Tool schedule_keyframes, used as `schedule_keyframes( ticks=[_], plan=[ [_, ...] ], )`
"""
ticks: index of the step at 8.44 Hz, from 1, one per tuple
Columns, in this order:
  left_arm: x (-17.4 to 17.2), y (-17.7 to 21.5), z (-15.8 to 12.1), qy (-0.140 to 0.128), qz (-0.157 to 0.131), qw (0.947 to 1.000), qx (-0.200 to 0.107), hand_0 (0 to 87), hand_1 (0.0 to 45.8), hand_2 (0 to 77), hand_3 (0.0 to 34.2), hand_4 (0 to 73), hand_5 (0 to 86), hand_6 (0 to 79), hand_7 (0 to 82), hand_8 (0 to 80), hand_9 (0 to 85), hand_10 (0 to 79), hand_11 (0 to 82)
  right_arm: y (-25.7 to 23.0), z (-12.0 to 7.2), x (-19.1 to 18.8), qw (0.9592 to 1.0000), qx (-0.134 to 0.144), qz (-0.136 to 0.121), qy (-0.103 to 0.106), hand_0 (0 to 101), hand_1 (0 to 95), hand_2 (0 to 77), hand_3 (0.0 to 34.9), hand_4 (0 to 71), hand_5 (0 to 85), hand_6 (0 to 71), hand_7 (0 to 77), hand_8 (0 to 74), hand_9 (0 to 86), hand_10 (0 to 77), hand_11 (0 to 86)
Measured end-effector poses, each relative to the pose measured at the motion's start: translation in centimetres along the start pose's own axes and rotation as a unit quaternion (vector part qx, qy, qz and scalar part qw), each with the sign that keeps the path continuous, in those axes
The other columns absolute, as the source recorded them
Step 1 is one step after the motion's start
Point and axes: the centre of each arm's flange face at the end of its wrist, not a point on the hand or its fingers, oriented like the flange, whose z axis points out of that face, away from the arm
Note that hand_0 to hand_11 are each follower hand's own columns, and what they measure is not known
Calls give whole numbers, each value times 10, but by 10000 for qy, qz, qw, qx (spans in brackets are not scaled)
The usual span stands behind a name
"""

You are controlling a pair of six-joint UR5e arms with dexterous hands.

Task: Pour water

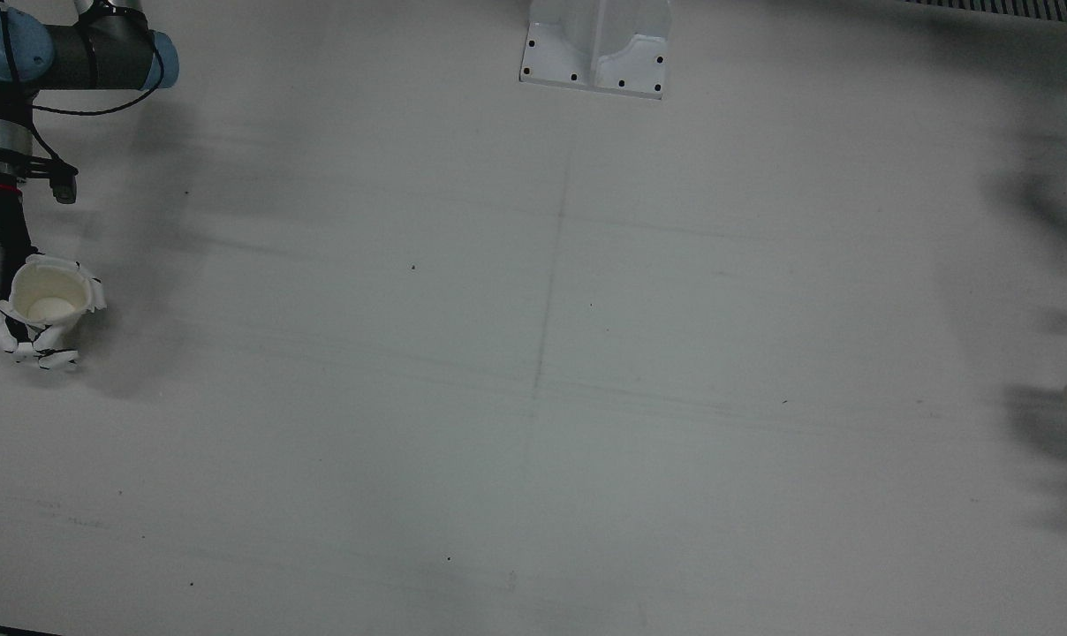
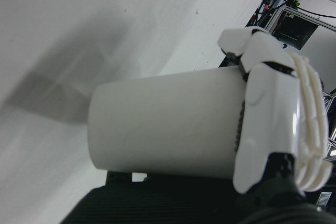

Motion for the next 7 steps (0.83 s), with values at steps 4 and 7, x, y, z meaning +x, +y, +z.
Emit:
schedule_keyframes(
  ticks=[4, 7],
  plan=[
    [1, 82, 40, -99, -31, 9998, -146, 802, 207, 316, 100, 322, 535, 125, 235, 44, 33, 71, 147, 105, -8, -115, 9980, -153, 289, -542, 800, 240, 485, 139, 147, 693, 453, 600, 404, 518, 393, 485],
    [-58, 227, 139, -703, -511, 9960, -213, 805, 224, 327, 100, 322, 540, 142, 245, 38, 33, 76, 147, 165, -11, -272, 9853, -277, 791, -1486, 801, 240, 496, 134, 240, 693, 502, 638, 409, 540, 376, 518]
  ],
)
